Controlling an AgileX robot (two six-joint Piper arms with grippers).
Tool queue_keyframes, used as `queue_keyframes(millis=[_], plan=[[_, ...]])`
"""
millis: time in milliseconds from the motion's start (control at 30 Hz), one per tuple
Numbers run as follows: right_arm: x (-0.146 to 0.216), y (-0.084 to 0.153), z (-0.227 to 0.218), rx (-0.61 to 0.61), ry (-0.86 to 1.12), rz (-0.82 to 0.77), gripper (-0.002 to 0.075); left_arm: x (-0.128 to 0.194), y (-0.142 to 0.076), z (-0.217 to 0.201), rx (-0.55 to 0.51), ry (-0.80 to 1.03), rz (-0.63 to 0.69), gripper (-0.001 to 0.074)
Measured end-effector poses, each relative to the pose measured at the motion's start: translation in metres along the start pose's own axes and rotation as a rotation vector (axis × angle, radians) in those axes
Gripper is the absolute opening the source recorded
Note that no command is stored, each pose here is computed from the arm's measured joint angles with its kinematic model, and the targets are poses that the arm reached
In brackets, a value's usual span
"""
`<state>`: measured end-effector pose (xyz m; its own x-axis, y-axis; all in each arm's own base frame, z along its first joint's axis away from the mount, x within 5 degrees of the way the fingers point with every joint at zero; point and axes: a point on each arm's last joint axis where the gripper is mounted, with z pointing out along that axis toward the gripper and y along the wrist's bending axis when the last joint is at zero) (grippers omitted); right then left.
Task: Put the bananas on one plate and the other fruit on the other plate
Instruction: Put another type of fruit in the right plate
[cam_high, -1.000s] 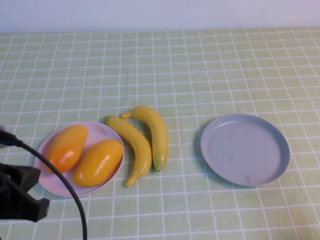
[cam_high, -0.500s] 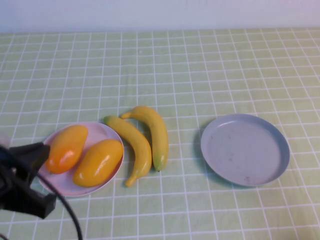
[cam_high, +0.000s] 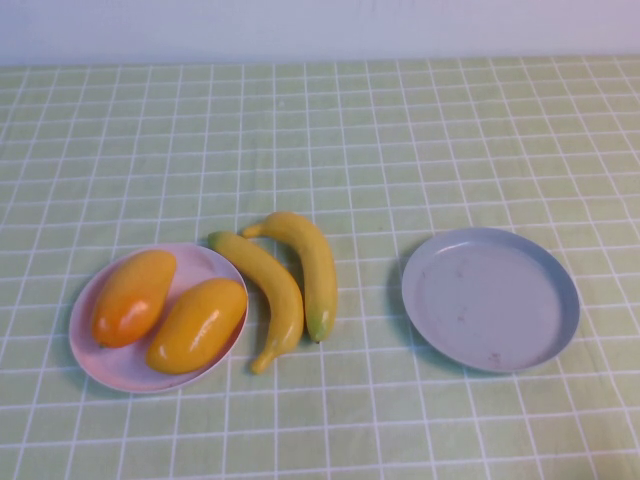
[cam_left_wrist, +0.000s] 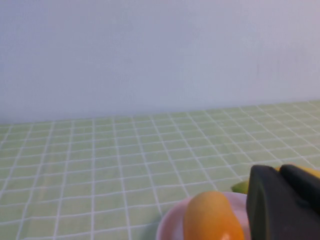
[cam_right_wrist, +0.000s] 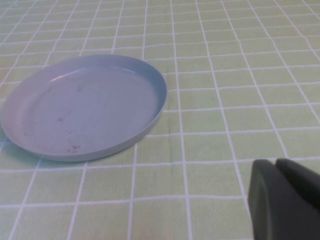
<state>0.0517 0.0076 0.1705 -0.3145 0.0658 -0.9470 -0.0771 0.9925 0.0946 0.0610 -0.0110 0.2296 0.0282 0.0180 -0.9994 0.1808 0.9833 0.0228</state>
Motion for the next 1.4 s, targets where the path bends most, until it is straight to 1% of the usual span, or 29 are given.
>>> queue_keyframes(millis=[133, 233, 333, 467, 567, 1400], plan=[[0.0, 0.0, 0.0, 0.0, 0.0, 0.0, -0.0016, 0.021, 0.005, -0.006, -0.107, -0.029, -0.055, 0.0003], [0.0, 0.0, 0.0, -0.001, 0.0, 0.002, -0.0016, 0.028, 0.007, -0.007, -0.139, -0.001, -0.07, 0.0003], [0.0, 0.0, 0.0, -0.001, 0.0, 0.002, -0.0016, 0.035, 0.008, -0.007, -0.148, 0.073, -0.076, 0.0003], [0.0, 0.0, 0.0, -0.001, 0.0, 0.002, -0.0016, 0.05, 0.008, -0.009, -0.162, 0.234, -0.087, 0.0003], [0.0, 0.0, 0.0, -0.001, 0.0, 0.002, -0.0016, 0.057, 0.009, -0.012, -0.172, 0.315, -0.079, 0.0003], [0.0, 0.0, 0.0, -0.001, 0.0, 0.002, -0.0016, 0.058, 0.009, -0.012, -0.172, 0.326, -0.065, 0.0003]])
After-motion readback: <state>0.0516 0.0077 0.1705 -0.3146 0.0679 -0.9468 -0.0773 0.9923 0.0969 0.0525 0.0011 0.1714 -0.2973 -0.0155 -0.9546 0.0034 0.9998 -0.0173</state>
